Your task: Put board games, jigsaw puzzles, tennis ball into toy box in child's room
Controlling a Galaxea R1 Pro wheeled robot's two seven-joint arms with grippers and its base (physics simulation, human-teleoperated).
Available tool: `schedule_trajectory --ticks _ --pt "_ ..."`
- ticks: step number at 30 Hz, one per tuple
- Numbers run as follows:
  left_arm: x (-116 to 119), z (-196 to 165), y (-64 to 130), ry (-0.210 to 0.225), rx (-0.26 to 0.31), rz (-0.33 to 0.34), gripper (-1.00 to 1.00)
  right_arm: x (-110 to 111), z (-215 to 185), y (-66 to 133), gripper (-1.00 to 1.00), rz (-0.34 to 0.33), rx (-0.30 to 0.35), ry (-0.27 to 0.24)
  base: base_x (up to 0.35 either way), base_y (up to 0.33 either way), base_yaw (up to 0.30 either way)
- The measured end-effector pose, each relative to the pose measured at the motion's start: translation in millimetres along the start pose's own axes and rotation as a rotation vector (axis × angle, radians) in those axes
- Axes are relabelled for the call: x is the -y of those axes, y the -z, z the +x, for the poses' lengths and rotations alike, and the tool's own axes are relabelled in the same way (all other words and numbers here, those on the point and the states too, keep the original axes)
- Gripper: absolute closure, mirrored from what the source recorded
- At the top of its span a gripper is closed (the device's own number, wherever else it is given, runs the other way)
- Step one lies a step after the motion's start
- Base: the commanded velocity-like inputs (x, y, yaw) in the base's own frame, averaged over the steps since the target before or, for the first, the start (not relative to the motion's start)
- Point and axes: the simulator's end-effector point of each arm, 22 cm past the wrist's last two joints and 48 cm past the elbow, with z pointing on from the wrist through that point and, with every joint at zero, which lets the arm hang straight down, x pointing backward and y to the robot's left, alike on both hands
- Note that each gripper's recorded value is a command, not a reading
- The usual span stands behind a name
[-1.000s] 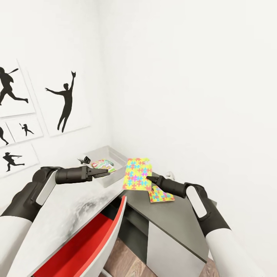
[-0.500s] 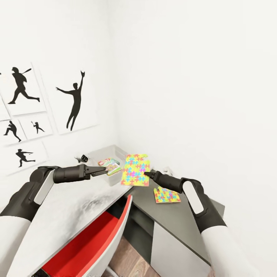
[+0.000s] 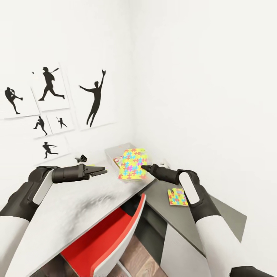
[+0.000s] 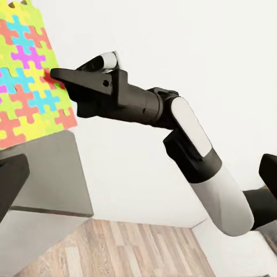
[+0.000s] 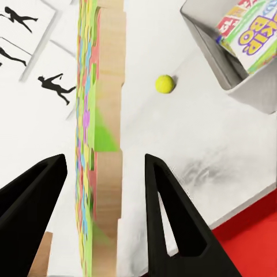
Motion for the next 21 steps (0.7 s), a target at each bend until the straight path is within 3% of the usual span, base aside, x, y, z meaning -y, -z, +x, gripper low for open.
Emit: schedule_trajectory --ticks 7,13,21 --pt "-4 1 -0.3 0.006 -0.002 -0.002 -1.0 -26 -55 -18.8 1.0 0.092 -0.031 0.047 0.0 0.0 0.252" --pt "-8 2 0.6 0.012 0.001 -0.005 -1.0 -21 -82 -37.5 1.0 0.199 -0.1 0.03 0.0 0.0 0.228" --pt "-27 2 4.0 0.032 0.007 -0.057 -1.0 -35 -133 -19.7 1.0 0.329 -0.141 0.108 0.0 0.0 0.212"
